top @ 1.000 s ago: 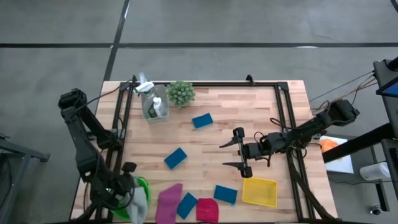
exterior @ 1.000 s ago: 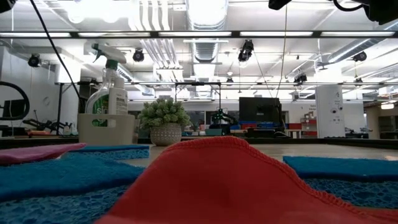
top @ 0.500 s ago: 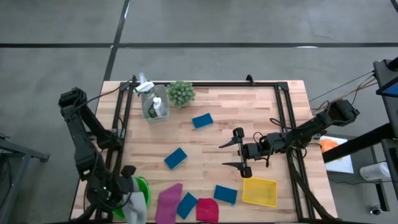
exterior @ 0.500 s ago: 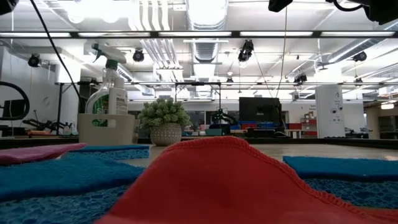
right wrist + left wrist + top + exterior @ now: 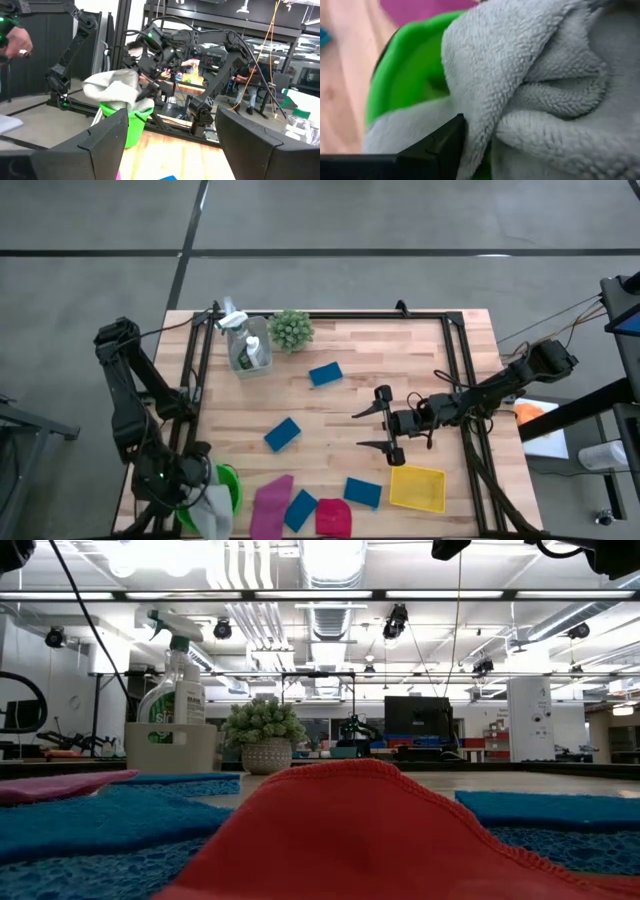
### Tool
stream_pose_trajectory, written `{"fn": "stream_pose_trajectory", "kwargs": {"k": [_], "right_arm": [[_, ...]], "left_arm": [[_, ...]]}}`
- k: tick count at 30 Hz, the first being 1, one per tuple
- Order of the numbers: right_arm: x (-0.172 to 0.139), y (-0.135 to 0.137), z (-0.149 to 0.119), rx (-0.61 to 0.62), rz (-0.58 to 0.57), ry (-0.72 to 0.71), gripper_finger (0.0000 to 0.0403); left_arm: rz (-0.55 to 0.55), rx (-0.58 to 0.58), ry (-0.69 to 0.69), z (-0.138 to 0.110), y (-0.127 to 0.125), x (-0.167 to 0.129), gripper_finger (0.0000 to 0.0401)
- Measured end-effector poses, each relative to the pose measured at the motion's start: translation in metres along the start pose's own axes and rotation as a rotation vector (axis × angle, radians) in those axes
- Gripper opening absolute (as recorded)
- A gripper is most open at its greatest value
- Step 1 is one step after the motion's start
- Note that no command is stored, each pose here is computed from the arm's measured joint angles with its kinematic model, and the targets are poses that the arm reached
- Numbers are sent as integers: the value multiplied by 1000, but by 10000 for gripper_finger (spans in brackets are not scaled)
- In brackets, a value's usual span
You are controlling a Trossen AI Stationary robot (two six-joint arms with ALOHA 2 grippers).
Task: Pick & Place Kitchen Items
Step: Put the gray towel into the green bucket
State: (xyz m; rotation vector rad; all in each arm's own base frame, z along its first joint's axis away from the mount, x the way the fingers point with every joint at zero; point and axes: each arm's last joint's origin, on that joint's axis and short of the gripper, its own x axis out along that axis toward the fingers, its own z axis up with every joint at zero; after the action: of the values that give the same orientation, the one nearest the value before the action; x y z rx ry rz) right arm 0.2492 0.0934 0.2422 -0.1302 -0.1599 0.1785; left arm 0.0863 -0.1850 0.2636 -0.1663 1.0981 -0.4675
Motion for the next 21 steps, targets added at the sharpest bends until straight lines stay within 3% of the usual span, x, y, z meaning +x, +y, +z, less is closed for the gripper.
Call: {"fn": "stream_pose_trajectory", "kwargs": {"k": [9,21], "right_arm": [[0,0,-1,-3,1,5,291],[0,0,-1,-2,3,15,291]], "left_arm": [[46,-66,33,-4,6,-3,207],[-39,-97,85,3,-3,-17,207]]}}
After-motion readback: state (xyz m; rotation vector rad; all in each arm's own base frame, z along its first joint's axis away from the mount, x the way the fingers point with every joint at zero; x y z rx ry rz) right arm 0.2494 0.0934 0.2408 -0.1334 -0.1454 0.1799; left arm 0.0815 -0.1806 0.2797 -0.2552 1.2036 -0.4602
